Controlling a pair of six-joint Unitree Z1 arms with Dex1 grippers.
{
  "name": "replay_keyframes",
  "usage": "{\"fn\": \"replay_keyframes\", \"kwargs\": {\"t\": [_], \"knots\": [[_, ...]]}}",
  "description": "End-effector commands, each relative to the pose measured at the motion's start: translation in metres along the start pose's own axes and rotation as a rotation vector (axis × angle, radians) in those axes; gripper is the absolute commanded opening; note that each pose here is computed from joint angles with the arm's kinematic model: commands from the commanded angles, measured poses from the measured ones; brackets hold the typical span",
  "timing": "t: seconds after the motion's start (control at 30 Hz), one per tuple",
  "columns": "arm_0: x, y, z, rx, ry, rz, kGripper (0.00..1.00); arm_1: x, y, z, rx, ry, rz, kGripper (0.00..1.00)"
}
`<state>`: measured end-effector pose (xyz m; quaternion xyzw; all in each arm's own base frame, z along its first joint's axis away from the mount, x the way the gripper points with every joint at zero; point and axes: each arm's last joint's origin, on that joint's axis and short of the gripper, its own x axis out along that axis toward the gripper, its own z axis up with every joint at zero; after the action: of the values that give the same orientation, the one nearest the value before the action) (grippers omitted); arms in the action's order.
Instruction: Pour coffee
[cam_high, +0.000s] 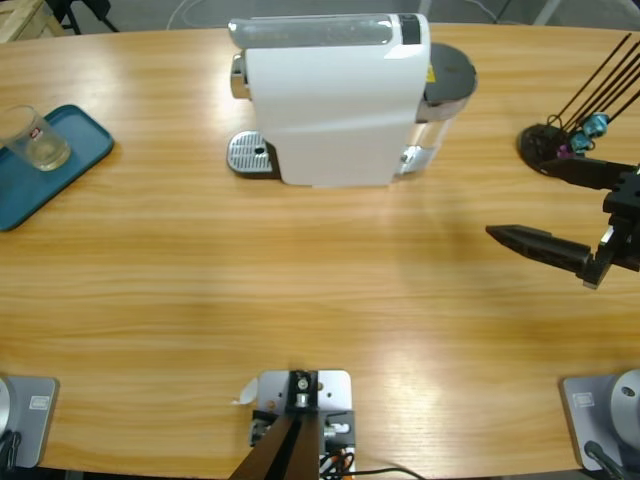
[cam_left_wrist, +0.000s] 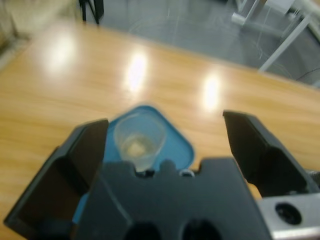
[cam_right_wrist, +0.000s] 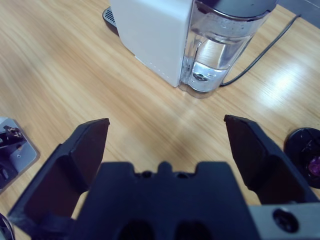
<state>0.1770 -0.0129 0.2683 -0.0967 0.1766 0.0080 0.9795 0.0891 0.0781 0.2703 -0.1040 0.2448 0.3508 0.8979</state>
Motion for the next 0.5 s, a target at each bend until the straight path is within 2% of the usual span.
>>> {"fn": "replay_keyframes", "kwargs": {"t": [0.03,0.17,0.27,0.37,0.47,0.5], "knots": [[-0.003,-0.051,0.022,0.109,0.088,-0.300,0.996,0.003,0.002,-0.006,-0.007,0.025,0.019,1.000],[-0.002,-0.107,-0.018,0.298,0.268,-0.576,0.991,0.007,0.001,-0.006,-0.007,0.039,0.019,1.000],[-0.012,-0.145,-0.043,0.444,0.380,-0.731,0.991,0.009,0.001,-0.006,-0.007,0.048,0.018,1.000],[-0.029,-0.154,-0.049,0.573,0.434,-0.798,0.989,0.010,0.001,-0.005,-0.006,0.052,0.018,1.000],[-0.028,-0.146,-0.068,0.666,0.515,-0.784,0.977,0.011,0.001,-0.005,-0.006,0.061,0.019,1.000],[-0.028,-0.142,-0.072,0.682,0.522,-0.768,0.977,0.012,0.001,-0.005,-0.006,0.062,0.019,1.000]]}}
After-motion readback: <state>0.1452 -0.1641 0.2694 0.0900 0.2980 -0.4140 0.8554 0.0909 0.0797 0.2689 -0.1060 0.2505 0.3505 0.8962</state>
